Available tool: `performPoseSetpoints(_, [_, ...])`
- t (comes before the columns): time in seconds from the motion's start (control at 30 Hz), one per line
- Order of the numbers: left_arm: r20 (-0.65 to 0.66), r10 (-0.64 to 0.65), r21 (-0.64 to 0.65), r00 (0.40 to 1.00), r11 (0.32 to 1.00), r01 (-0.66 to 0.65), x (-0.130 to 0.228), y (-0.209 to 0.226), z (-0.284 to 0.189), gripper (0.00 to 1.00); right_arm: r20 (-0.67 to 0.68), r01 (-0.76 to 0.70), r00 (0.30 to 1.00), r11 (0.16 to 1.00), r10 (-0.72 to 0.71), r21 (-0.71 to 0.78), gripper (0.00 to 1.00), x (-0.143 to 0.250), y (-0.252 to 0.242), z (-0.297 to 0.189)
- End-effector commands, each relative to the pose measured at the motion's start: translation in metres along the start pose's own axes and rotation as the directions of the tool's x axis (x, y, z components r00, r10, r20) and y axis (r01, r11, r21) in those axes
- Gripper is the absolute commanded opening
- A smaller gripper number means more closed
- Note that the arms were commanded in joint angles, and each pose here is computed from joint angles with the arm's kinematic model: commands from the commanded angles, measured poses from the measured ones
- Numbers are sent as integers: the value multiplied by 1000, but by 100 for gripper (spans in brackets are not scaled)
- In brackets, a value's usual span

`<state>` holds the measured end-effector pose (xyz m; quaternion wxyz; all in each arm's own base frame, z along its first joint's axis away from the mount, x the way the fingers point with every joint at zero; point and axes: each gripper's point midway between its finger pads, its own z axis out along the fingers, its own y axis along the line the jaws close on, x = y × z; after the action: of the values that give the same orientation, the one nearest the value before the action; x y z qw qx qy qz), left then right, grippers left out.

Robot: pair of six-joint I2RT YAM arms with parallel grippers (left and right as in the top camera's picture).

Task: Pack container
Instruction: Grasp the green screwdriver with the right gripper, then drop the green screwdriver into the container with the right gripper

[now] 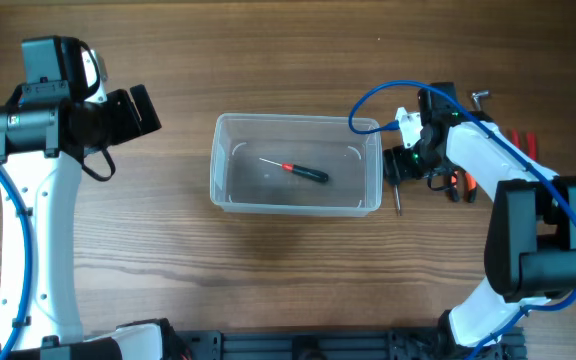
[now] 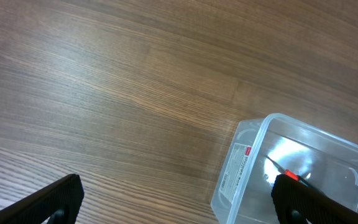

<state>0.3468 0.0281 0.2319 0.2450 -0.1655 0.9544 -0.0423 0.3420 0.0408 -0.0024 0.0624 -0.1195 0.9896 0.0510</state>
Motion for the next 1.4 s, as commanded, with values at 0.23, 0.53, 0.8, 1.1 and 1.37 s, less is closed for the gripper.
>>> performPoseSetpoints(0.23, [2, -15, 11, 1000, 1000, 15, -2, -1, 0, 100, -74, -22, 997, 999, 19, -35, 36, 16, 6, 21])
performPoseSetpoints(0.53, [3, -15, 11, 1000, 1000, 15, -2, -1, 0, 100, -75, -23, 997, 999, 20, -35, 14, 16, 6, 21])
performPoseSetpoints(0.8, [3, -15, 12, 1000, 1000, 15, -2, -2, 0, 100, -27, -49, 998, 998, 49, -26, 4, 0, 5, 2])
performPoseSetpoints(1.1, [3, -15, 12, 1000, 1000, 15, -2, -2, 0, 100, 342, 414, 848, 909, -404, 46, 4, -66, 97, -164])
performPoseSetpoints(1.37, [3, -15, 12, 1000, 1000, 15, -2, -2, 0, 100, 160, 866, 499, 489, -852, -100, 9, -23, 197, -65])
